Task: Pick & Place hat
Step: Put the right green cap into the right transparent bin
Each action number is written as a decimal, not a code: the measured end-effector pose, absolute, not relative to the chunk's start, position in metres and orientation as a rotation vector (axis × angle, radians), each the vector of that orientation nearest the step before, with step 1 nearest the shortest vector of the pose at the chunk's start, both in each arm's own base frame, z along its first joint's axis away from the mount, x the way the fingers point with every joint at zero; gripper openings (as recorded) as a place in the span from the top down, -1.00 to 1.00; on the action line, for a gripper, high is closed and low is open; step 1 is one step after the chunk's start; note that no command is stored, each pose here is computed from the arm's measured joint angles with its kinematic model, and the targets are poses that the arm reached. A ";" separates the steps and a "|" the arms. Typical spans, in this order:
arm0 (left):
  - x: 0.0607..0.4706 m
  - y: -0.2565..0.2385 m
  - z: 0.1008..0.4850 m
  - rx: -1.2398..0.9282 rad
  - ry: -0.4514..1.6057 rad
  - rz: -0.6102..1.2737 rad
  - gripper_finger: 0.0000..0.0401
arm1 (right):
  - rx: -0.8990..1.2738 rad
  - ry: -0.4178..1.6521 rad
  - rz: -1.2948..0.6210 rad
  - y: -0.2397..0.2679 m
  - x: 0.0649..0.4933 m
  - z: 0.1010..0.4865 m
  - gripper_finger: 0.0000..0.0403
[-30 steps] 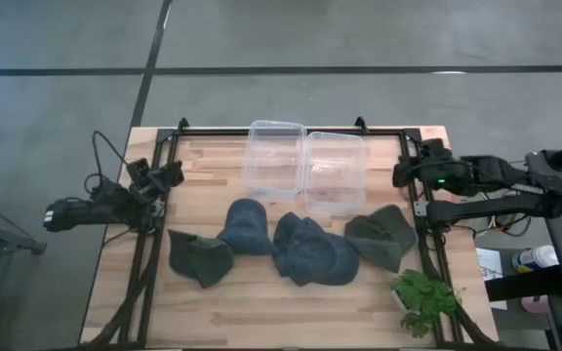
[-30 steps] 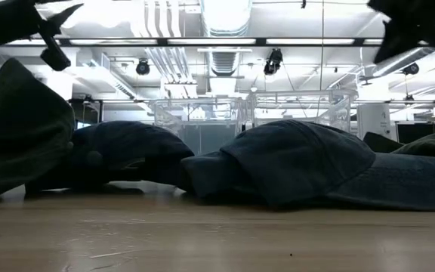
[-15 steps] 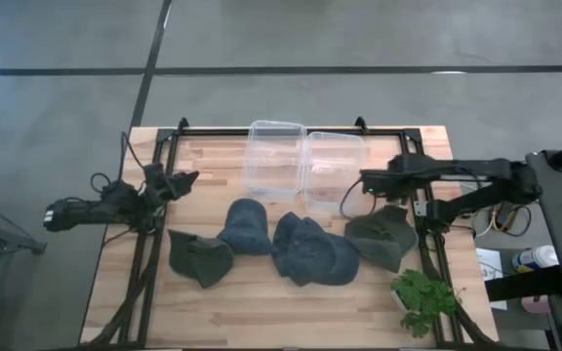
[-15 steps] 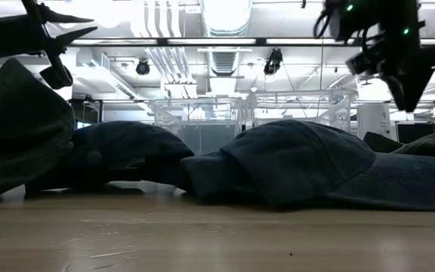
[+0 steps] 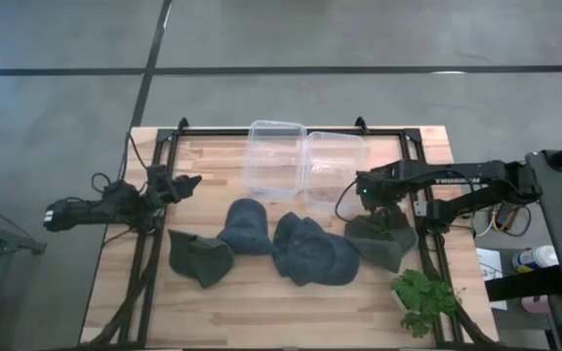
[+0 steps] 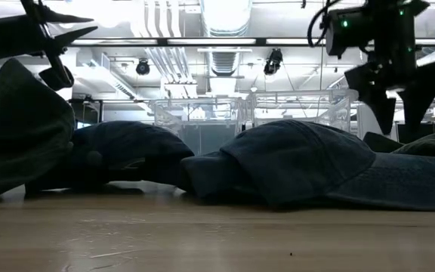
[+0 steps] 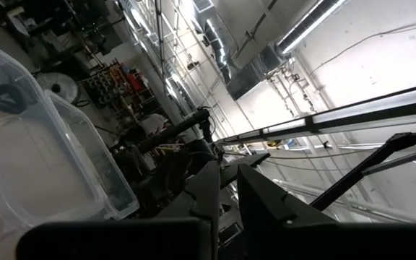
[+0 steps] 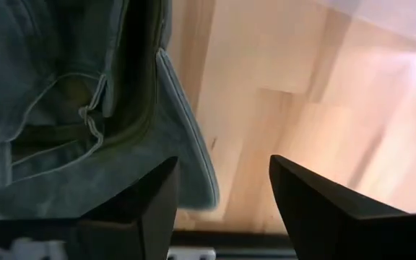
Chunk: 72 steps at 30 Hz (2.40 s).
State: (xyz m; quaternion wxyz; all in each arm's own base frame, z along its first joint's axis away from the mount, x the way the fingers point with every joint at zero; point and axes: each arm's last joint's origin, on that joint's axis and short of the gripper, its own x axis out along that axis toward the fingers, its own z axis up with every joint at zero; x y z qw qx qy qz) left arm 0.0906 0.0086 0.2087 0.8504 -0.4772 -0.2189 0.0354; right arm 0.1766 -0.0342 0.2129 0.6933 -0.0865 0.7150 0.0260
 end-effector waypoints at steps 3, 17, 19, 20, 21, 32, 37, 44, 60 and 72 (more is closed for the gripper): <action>0.091 0.009 0.209 -1.005 -0.460 0.074 0.78 | -0.170 1.608 0.107 -0.033 0.175 0.199 -0.05; 0.091 0.009 0.208 -1.007 -0.459 0.089 0.78 | -0.100 1.653 0.120 -0.032 0.175 0.177 0.35; 0.091 0.009 0.208 -1.009 -0.468 0.105 0.78 | -0.105 1.633 0.090 -0.033 0.178 0.186 0.58; 0.091 0.010 0.208 -1.010 -0.474 0.117 0.78 | -0.105 1.635 0.089 -0.033 0.179 0.191 0.70; 0.091 0.010 0.208 -1.007 -0.477 0.127 0.78 | -0.102 1.651 0.091 -0.033 0.178 0.196 0.82; 0.091 0.011 0.205 -0.910 -0.459 0.209 0.78 | 0.168 1.651 0.078 -0.029 0.174 0.291 0.95; 0.088 0.016 0.207 -0.966 -0.570 0.366 0.78 | 0.479 1.413 0.194 -0.024 0.176 0.336 0.95; 0.092 0.016 0.203 -0.960 -0.521 0.389 0.78 | 0.696 1.076 -0.167 -0.040 0.186 0.370 0.93; 0.109 0.016 0.189 -1.061 -0.394 0.444 0.78 | 1.502 0.850 -0.646 -0.077 0.210 0.302 0.93; 0.111 0.016 0.188 -1.139 -0.397 0.438 0.78 | 1.721 0.739 -0.893 -0.076 0.190 0.302 0.92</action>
